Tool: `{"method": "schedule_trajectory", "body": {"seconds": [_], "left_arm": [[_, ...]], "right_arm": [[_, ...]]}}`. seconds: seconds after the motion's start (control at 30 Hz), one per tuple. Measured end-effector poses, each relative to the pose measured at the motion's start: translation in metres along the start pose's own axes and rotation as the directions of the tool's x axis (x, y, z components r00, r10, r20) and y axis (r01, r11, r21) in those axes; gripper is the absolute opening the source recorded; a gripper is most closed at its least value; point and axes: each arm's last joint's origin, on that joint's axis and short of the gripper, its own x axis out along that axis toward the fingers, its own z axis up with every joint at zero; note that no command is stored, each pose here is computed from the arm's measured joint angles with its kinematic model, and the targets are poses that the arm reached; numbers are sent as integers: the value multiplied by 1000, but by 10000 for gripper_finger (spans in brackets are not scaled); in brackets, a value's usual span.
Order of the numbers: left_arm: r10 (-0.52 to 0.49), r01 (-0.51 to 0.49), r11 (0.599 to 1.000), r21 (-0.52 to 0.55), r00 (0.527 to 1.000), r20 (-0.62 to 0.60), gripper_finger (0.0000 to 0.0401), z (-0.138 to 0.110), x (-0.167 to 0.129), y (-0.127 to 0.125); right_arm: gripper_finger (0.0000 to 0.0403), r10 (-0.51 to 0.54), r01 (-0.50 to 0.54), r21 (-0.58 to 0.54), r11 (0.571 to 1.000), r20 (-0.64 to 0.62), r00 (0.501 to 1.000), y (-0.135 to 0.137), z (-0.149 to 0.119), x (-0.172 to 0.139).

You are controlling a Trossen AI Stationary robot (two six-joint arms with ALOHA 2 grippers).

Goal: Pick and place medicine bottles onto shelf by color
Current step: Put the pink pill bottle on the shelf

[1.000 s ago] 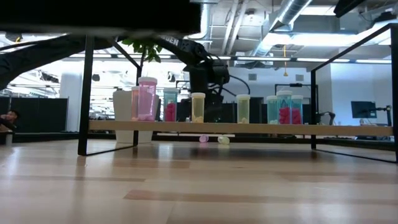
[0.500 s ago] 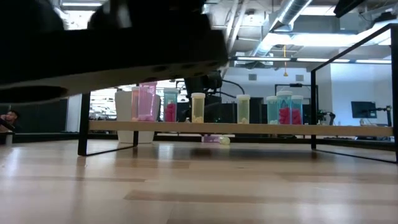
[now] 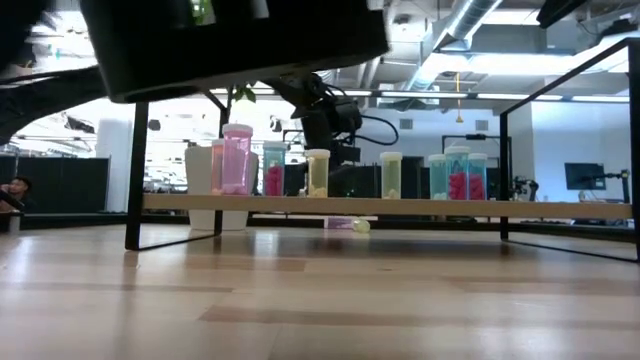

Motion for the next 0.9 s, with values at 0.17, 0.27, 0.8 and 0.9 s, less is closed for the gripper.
{"method": "schedule_trajectory", "body": {"seconds": [0.17, 0.27, 0.8, 0.9], "left_arm": [[-82, 82, 991, 106, 997, 5, 184, -1, 0, -3], [-79, 75, 981, 177, 997, 20, 195, 1, -1, -4], [-85, 87, 912, 400, 996, -22, 222, -8, 12, -4], [-80, 74, 913, 400, 997, -2, 222, -6, 12, -2]], "right_arm": [[249, 0, 0, 0, 1000, 0, 1000, 0, 0, 0], [249, 0, 0, 0, 1000, 0, 1000, 0, 0, 0], [249, 0, 0, 0, 1000, 0, 1000, 0, 0, 0], [249, 1, -1, 1, 1000, 0, 1000, 0, 0, 0]]}}
